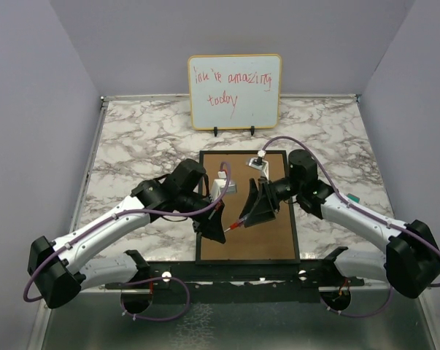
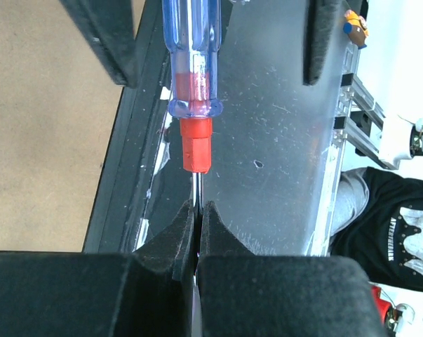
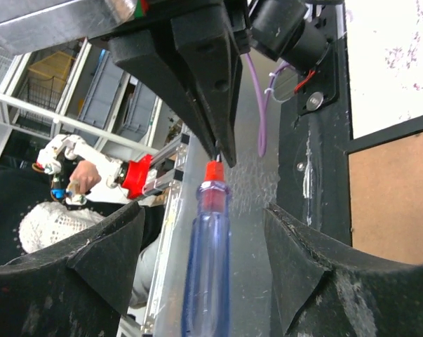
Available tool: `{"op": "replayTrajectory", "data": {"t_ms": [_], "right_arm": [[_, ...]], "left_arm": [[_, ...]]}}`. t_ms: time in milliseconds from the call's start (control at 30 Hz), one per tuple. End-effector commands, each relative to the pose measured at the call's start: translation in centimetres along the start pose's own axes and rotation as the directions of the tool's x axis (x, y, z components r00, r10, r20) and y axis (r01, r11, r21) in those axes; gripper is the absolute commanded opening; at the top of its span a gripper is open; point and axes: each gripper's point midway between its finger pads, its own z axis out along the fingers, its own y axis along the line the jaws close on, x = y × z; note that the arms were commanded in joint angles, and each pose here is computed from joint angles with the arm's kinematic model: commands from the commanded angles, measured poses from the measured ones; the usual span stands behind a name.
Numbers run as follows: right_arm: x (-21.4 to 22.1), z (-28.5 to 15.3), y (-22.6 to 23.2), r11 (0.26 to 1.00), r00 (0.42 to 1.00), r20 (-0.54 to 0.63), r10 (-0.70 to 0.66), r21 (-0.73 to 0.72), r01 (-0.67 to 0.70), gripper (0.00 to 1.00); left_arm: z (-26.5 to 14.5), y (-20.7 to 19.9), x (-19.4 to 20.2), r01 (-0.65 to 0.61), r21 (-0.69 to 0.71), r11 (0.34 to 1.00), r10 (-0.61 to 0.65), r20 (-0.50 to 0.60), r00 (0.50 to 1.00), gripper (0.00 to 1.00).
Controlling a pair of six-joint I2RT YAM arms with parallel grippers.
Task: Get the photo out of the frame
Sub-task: Adjust the screwdriver.
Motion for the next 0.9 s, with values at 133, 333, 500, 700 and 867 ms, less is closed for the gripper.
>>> {"op": "replayTrajectory", "data": {"t_ms": [133,333,500,700,867], "right_arm": [[1.2,-0.5,1.1,0.999,0.999,-0.048,0.004,-0.033,-0.006,0.62],[0.2,-0.1,0.2,0.999,0.999,-0.012,0.034,-0.004,-0.034,0.56],[0.1,0.2,0.1,0.999,0.999,-0.013,0.044,-0.007,-0.044,0.54],[0.4,0.3,-0.2,0.998,0.998,-0.014,0.058,0.004,-0.058,0.45],[0.9,0.2,-0.2,0.998,0.998,-0.018,0.061,0.005,-0.061,0.43]], "left_arm": [[-0.2,0.3,-0.6,-0.044,-0.034,0.998,0.044,-0.002,0.999,0.00],[-0.1,0.4,-0.9,-0.045,-0.036,0.998,0.045,-0.008,0.999,0.00],[0.1,0.8,-1.0,-0.042,-0.048,0.998,0.042,-0.013,0.999,0.00],[0.3,1.4,-0.8,-0.040,-0.063,0.997,0.039,-0.023,0.999,0.00],[0.2,1.8,-0.8,-0.041,-0.085,0.996,0.040,-0.017,0.999,0.00]]}}
